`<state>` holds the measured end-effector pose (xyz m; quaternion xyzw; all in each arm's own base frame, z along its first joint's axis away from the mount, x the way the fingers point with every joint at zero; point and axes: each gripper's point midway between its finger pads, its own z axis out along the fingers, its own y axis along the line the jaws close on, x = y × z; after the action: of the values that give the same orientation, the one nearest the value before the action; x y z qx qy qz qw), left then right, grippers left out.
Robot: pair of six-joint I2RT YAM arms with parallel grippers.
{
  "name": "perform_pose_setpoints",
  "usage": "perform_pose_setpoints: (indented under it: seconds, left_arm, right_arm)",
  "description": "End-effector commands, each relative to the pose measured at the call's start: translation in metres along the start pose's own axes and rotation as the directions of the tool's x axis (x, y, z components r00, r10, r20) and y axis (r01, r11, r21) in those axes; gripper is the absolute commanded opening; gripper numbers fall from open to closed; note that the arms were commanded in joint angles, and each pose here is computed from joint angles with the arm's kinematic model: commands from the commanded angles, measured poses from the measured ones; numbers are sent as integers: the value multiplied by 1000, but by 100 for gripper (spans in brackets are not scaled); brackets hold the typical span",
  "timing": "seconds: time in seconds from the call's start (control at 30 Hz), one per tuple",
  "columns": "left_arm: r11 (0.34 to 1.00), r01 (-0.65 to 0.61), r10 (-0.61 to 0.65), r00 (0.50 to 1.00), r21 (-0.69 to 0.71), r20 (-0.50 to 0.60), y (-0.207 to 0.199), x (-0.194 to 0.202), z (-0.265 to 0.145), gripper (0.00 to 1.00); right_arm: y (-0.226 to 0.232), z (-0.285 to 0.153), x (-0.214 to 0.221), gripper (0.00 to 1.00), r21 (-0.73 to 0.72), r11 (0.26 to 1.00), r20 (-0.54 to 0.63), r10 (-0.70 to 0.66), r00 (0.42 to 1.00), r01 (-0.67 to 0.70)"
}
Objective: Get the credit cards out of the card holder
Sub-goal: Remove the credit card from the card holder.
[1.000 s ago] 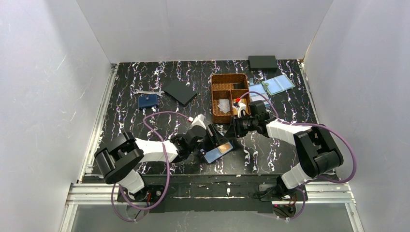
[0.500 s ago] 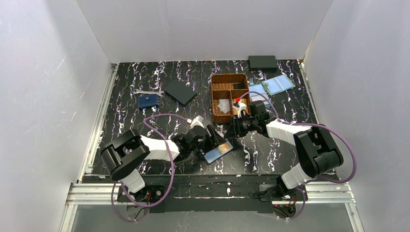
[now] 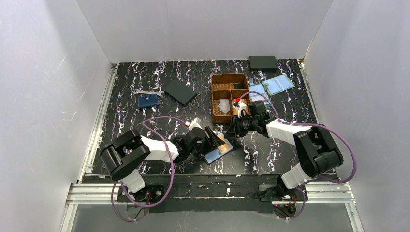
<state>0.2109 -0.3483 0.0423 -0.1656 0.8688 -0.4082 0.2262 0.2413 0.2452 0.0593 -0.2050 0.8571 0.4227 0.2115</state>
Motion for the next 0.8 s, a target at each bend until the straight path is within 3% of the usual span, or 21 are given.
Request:
perform_pose_setpoints:
  seconds: [0.0,0.77]
  left_arm:
    - [998,13,-12,1000,-53,16,19,-3,0,53]
    - [997,-11,9,1000,-80,-26,33,2,1,49]
  right_arm:
    - [0,3,0,36,-7,1000,6,1,1000,0]
    - [-2,12,14,35,-25,995,-11,101,995,-101]
